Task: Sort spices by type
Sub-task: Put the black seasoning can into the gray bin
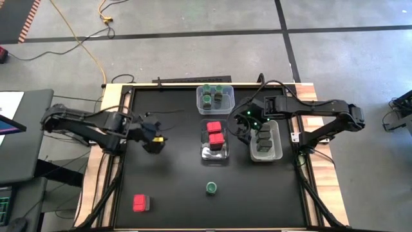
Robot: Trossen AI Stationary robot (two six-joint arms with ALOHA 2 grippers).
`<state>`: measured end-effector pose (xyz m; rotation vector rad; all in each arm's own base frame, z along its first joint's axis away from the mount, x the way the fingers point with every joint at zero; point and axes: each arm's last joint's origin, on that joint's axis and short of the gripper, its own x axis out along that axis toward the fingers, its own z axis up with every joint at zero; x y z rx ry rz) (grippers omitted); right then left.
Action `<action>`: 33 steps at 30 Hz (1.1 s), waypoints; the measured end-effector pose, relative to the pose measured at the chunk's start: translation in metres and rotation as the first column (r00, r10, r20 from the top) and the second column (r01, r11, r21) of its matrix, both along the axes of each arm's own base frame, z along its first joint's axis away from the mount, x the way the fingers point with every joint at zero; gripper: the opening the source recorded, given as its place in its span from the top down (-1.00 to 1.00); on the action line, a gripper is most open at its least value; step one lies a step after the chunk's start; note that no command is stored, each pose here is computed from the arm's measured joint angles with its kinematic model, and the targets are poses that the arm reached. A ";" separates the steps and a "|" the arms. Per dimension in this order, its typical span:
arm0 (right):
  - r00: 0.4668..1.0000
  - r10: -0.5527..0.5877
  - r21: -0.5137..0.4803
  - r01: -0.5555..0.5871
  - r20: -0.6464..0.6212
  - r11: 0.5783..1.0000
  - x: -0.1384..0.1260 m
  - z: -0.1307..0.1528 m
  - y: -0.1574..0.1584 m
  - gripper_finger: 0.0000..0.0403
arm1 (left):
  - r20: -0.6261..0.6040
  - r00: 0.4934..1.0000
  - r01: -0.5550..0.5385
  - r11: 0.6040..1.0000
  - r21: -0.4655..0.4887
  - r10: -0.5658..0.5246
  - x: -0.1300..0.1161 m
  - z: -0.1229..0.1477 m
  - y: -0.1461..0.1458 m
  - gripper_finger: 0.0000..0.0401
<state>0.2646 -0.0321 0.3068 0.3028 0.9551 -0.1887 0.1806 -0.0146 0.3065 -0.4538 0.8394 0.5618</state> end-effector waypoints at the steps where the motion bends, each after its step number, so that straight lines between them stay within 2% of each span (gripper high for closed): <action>1: 1.000 0.008 -0.005 -0.008 0.000 1.000 0.000 0.000 0.000 -0.55 | -0.039 0.999 -0.006 1.000 -0.012 0.005 -0.003 -0.002 0.003 -0.46; 5: 0.999 0.044 -0.033 -0.044 0.000 0.999 0.000 0.000 -0.001 -0.55 | -0.256 0.966 -0.039 0.998 -0.053 0.024 -0.021 -0.015 0.007 -0.46; 9: 0.998 0.068 -0.057 -0.068 -0.003 0.996 0.000 0.000 -0.001 -0.55 | -0.339 0.941 -0.054 0.995 -0.080 0.024 -0.028 -0.030 0.005 -0.46; 13: 0.996 0.086 -0.076 -0.086 -0.006 0.993 0.000 0.000 -0.004 -0.55 | -0.378 0.923 0.056 0.996 -0.064 -0.076 -0.028 -0.043 0.003 -0.46; 21: 0.995 0.094 -0.101 -0.095 -0.011 0.990 -0.001 0.000 -0.011 -0.55 | -0.460 0.880 0.107 0.993 -0.051 -0.119 -0.034 -0.069 0.003 -0.46; 26: 0.995 0.103 -0.115 -0.104 -0.014 0.988 -0.002 0.000 -0.014 -0.55 | -0.447 0.880 0.153 0.987 -0.053 -0.160 -0.032 -0.085 0.003 -0.44; 29: 0.993 0.117 -0.125 -0.119 -0.016 0.985 -0.002 0.000 -0.015 -0.55 | -0.440 0.885 0.142 0.988 -0.055 -0.152 -0.032 -0.091 0.003 -0.37; 33: 0.991 0.136 -0.137 -0.137 -0.019 0.981 -0.002 0.000 -0.015 -0.55 | -0.444 0.887 0.113 0.991 -0.066 -0.130 -0.033 -0.097 0.003 -0.10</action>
